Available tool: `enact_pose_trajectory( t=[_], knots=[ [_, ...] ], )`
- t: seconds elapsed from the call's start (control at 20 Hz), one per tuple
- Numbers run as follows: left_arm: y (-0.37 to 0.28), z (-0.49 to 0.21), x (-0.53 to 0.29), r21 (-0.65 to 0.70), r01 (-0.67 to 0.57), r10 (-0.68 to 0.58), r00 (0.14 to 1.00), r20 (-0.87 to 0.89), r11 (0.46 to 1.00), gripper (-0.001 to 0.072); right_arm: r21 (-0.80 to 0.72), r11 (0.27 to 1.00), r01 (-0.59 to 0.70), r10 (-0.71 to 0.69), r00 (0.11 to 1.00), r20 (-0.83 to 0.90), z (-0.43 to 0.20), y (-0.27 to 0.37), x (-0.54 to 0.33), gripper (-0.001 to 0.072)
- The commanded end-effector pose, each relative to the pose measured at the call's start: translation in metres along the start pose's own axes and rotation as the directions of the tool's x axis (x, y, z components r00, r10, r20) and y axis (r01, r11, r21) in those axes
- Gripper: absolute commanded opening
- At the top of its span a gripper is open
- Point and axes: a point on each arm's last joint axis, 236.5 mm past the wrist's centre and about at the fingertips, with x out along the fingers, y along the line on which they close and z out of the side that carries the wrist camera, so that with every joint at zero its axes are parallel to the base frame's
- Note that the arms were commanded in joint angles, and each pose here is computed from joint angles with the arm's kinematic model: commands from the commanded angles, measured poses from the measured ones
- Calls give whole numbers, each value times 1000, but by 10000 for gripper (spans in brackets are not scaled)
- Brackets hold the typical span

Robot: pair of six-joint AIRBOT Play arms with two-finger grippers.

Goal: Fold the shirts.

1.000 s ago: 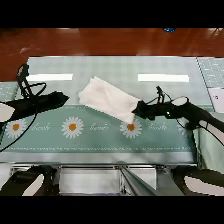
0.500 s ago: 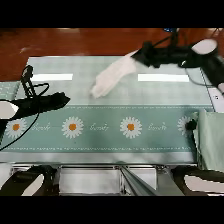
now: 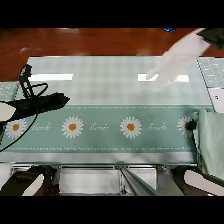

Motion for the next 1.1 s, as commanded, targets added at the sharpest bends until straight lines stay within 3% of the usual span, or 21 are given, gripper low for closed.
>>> enact_pose_trajectory(
  t=[0.0,0.1,0.25,0.35,0.55,0.6,0.7,0.8,0.85,0.9,1.05],
  knots=[
    [-2,0,-2,19,5,-5,1000,4,1000,29,139,935,326,-328,945,-9,-21,-79,-83,22],
    [-2,1,-2,91,4,-5,1000,6,996,29,189,849,493,-489,869,-70,-49,-115,-126,22],
    [-1,5,-1,96,0,-2,1000,22,995,29,266,696,667,-652,742,-155,-96,-157,-181,22],
    [-1,5,-1,96,0,-2,1000,23,995,29,353,598,719,-719,677,-160,-123,-177,-211,22],
    [-1,5,-1,95,0,-2,1000,22,995,29,474,292,831,-842,458,-284,-197,-226,-279,23],
    [-1,5,-1,95,0,-2,1000,22,995,29,506,233,831,-833,438,-337,-218,-235,-283,24],
    [-1,5,-1,95,1,-3,1000,22,996,29,540,212,815,-779,474,-410,-250,-245,-266,24],
    [-1,5,-1,95,0,-2,1000,21,996,29,496,174,850,-730,450,-514,-288,-257,-253,48],
    [-1,5,-1,95,0,-2,1000,21,995,29,480,136,867,-702,426,-570,-307,-263,-250,266],
    [-1,5,-1,95,0,-2,1000,22,995,29,466,141,873,-679,428,-596,-317,-269,-242,411],
    [4,6,4,79,-9,8,1000,11,997,29,513,223,829,-726,492,-480,-282,-290,-227,405]
  ],
)
